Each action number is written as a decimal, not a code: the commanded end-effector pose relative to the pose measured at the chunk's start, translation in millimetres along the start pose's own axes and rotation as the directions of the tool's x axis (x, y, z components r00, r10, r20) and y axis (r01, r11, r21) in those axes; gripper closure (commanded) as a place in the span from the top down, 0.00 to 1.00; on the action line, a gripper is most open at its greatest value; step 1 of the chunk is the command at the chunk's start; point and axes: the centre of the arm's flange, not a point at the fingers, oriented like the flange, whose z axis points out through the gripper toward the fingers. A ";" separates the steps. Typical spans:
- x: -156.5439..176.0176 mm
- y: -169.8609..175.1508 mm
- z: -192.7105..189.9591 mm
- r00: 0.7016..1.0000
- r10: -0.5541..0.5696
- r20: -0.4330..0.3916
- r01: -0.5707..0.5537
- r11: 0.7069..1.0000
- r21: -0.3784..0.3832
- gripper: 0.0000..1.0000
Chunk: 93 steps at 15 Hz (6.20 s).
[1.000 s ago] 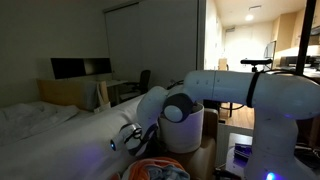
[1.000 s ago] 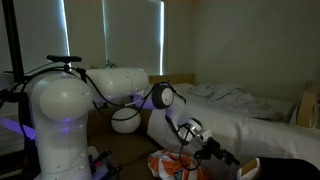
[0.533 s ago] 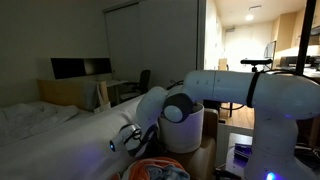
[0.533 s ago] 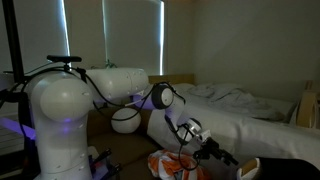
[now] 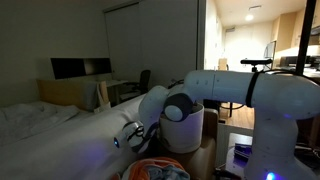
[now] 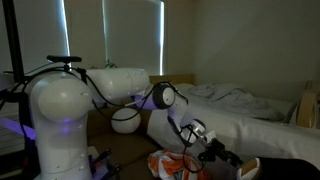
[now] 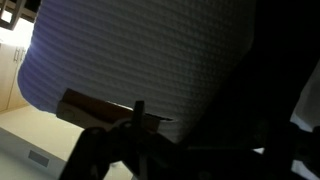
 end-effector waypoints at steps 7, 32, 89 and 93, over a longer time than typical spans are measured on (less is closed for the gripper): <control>-3.4 -23.6 36.1 0.998 -0.055 -0.044 0.056 0.998 0.027 1.00; -1.9 -29.8 35.8 0.995 -0.039 -0.095 0.047 0.996 0.079 0.06; 454.0 226.8 242.7 0.574 0.811 0.113 -0.544 0.480 -0.689 0.05; 444.8 215.0 263.1 0.594 0.793 0.135 -0.493 0.492 -0.718 0.05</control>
